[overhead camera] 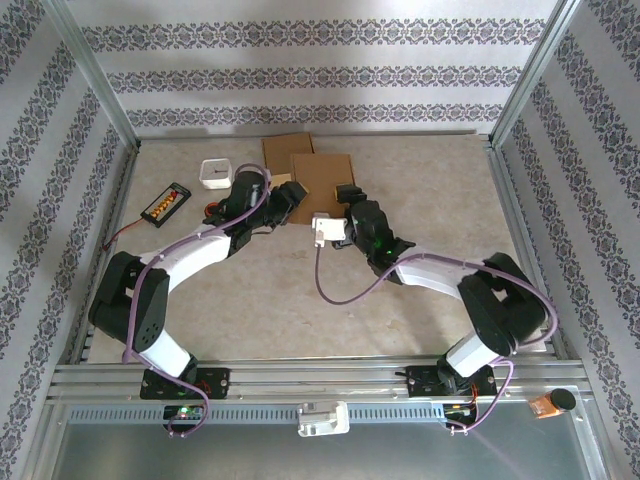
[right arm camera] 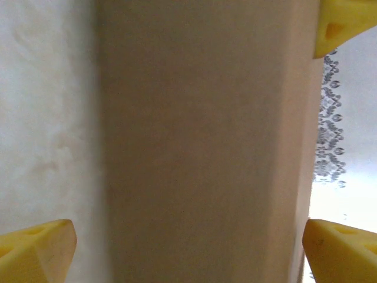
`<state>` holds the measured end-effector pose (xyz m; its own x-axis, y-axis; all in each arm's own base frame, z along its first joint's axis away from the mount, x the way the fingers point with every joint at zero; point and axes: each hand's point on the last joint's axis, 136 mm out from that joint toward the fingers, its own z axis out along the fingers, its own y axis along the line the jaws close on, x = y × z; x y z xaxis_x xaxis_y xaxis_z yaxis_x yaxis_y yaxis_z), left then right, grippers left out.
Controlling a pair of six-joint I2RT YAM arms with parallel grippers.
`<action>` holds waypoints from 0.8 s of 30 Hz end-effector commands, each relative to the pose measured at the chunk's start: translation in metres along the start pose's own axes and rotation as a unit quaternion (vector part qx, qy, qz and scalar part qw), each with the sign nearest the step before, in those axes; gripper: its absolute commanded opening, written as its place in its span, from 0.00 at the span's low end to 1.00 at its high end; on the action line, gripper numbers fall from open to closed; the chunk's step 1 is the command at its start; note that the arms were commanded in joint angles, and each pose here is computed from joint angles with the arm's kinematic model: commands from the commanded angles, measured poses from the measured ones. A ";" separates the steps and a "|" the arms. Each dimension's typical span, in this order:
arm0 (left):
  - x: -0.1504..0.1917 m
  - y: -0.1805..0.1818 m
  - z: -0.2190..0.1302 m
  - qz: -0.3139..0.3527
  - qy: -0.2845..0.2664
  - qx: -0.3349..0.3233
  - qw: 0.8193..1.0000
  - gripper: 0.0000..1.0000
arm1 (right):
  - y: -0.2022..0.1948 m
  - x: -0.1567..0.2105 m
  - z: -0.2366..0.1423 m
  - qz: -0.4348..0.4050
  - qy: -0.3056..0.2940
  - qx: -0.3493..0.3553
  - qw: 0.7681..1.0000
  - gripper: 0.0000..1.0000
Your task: Fold the paper box
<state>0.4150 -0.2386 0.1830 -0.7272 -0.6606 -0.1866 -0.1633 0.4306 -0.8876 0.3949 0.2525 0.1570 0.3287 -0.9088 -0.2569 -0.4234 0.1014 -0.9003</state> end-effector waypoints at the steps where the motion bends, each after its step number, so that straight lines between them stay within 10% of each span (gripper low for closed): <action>1: -0.003 -0.005 -0.007 -0.027 -0.002 0.022 0.999 0.39 | -0.058 -0.002 0.007 -0.028 0.025 0.113 0.993 0.98; 7: 0.000 -0.004 -0.004 -0.057 0.005 0.037 0.998 0.39 | -0.062 -0.006 0.020 -0.040 0.020 0.141 0.989 0.90; 14: -0.001 -0.007 -0.004 -0.085 0.002 0.058 0.995 0.43 | -0.048 -0.020 0.021 -0.061 -0.009 0.129 0.990 0.58; 24: -0.025 -0.039 -0.039 0.021 -0.065 0.038 0.997 0.67 | -0.022 -0.029 -0.004 -0.010 -0.040 0.069 0.997 0.39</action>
<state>0.4126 -0.2251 0.1931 -0.6768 -0.7254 -0.1252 -0.1943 0.3401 -0.9201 0.4109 0.2665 0.1699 0.3638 -0.9186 -0.1541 -0.2577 0.0598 -0.9644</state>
